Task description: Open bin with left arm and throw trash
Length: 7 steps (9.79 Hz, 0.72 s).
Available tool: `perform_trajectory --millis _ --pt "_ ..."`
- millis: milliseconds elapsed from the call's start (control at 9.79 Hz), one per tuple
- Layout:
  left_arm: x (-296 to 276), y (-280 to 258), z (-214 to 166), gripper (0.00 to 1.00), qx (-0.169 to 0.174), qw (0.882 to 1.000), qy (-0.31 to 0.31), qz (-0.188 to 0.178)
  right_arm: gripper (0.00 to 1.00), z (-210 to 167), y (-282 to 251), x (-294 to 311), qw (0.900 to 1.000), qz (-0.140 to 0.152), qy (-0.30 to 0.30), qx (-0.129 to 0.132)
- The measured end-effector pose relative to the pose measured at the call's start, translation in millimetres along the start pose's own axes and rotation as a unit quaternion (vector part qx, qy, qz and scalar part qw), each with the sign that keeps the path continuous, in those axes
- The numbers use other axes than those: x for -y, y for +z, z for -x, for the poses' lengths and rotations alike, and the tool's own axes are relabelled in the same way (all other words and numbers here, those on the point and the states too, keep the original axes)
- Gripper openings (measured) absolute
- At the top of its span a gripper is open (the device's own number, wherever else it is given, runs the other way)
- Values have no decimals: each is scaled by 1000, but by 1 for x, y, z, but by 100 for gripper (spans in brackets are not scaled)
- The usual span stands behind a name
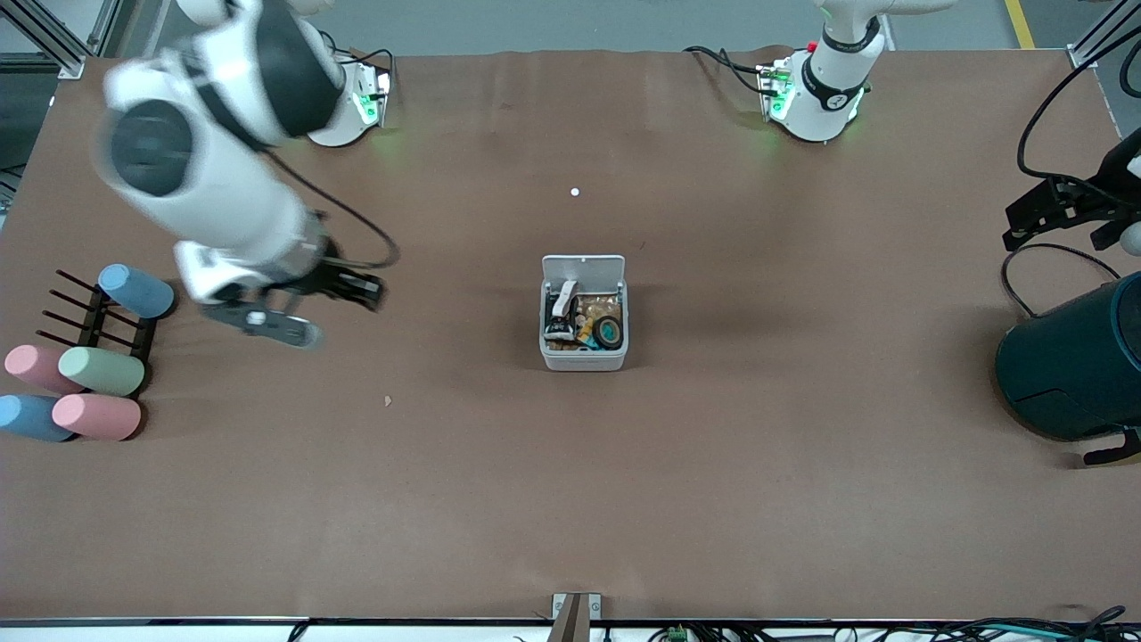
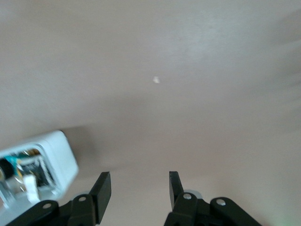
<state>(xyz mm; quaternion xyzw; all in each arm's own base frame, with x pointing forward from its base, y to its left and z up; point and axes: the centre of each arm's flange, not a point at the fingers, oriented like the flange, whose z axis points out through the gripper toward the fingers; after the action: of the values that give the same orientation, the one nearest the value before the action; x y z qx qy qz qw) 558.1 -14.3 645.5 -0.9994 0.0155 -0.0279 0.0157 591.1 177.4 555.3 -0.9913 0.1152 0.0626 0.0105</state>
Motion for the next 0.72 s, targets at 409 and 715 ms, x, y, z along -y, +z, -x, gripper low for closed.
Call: perform_trajectory --millis 409,715 --pt "0 0 0 100 0 1000 0 0 94 17 -67 -124 995 0 -96 22" --pt "0 0 0 100 0 1000 0 0 100 25 -77 -138 995 0 -103 13"
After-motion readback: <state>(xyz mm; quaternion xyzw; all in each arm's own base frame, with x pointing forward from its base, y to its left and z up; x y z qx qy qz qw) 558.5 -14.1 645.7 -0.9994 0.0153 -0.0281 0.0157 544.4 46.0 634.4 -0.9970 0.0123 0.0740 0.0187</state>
